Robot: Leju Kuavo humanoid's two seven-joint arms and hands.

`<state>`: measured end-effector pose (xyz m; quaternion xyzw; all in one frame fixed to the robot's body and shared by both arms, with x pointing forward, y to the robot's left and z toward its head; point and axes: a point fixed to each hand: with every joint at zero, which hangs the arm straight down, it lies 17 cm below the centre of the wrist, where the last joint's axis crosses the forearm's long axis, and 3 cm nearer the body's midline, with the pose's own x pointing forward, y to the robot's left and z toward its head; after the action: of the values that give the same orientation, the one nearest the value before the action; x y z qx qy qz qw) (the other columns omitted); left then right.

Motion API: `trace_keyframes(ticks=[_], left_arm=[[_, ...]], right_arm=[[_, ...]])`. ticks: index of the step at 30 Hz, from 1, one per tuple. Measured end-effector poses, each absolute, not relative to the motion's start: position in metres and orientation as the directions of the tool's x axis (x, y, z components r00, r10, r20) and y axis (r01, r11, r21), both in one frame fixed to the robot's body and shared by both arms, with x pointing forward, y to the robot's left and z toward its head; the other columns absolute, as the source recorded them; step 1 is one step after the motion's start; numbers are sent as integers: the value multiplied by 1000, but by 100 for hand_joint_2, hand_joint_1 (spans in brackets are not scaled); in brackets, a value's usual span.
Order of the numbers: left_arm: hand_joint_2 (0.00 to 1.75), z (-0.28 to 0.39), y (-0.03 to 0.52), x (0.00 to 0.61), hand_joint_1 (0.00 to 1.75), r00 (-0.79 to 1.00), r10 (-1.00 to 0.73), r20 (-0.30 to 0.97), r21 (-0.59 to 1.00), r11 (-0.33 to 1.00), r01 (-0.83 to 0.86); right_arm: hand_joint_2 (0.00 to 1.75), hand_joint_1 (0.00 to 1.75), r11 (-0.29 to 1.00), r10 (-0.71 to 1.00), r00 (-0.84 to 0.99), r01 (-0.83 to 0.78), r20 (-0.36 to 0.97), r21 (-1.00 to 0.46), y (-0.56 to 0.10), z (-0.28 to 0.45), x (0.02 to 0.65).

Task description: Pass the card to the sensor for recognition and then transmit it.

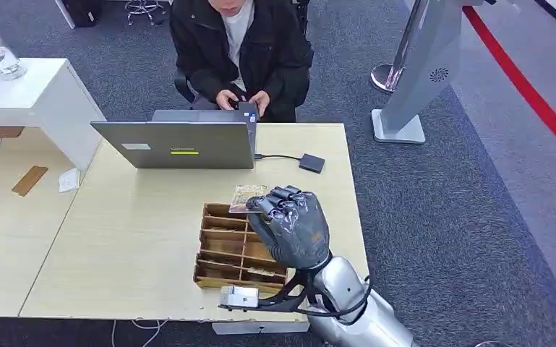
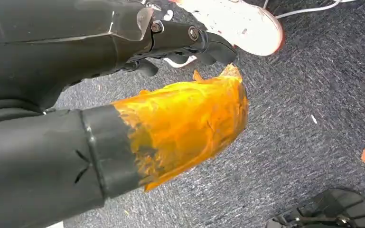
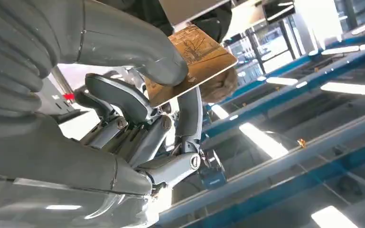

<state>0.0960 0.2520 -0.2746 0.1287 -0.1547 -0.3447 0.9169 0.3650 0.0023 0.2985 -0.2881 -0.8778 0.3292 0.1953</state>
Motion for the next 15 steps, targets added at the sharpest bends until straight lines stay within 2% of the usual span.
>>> trace_keyframes(ticks=[15], left_arm=[[0,-274,249,99,0,701,-685,200,339,719,606]], right_arm=[[175,175,605,634,-762,382,133,-699,6,315,384]])
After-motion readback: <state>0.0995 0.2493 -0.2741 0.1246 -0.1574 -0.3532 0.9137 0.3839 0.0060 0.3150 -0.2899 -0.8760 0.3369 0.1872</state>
